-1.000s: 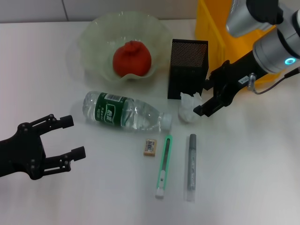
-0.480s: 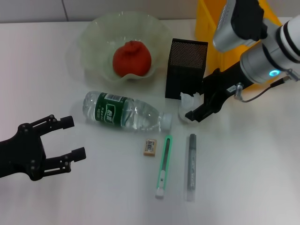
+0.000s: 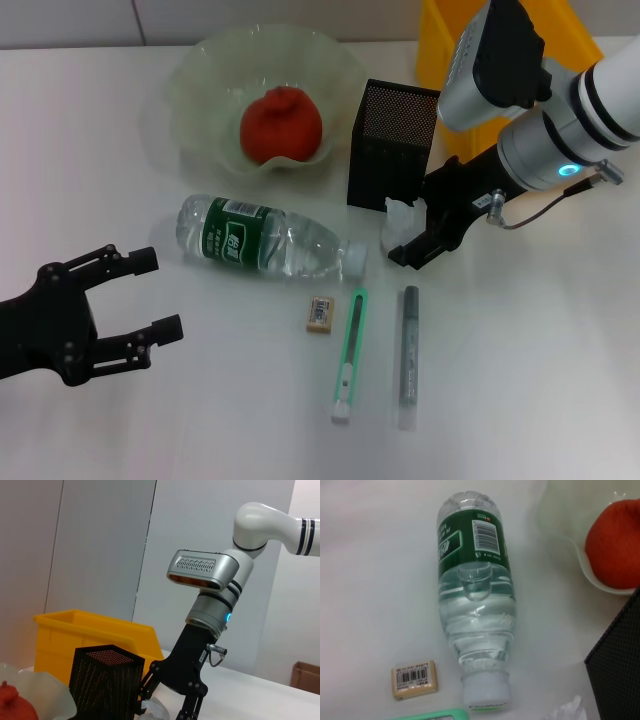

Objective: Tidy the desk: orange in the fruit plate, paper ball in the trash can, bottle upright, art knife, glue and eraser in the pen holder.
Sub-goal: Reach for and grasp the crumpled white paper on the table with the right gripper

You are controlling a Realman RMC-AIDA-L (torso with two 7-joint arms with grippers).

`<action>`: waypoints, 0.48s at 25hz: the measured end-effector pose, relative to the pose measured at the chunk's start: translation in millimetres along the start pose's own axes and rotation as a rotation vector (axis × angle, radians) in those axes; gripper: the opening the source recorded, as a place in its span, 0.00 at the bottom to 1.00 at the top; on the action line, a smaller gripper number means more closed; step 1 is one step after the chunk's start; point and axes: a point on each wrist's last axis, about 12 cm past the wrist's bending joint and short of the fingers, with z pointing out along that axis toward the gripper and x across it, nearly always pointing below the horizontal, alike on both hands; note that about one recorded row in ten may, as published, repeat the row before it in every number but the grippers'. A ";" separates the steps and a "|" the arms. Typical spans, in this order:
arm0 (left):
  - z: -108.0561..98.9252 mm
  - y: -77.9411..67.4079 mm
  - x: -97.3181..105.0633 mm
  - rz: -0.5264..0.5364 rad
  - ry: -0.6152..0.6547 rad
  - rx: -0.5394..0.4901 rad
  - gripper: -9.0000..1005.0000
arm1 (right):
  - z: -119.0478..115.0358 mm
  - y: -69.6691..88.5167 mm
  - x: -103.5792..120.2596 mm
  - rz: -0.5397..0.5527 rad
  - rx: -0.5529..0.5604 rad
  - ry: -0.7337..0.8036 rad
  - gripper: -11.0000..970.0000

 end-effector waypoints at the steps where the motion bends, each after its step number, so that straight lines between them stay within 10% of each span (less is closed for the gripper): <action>1: -0.1 0.0 -0.1 0.000 0.000 0.000 0.85 | 0.1 0.1 0.2 0.001 0.000 0.000 0.78; 12: -0.9 0.7 -0.9 0.002 -0.005 -0.004 0.85 | 0.2 0.0 0.1 0.000 0.000 0.000 0.78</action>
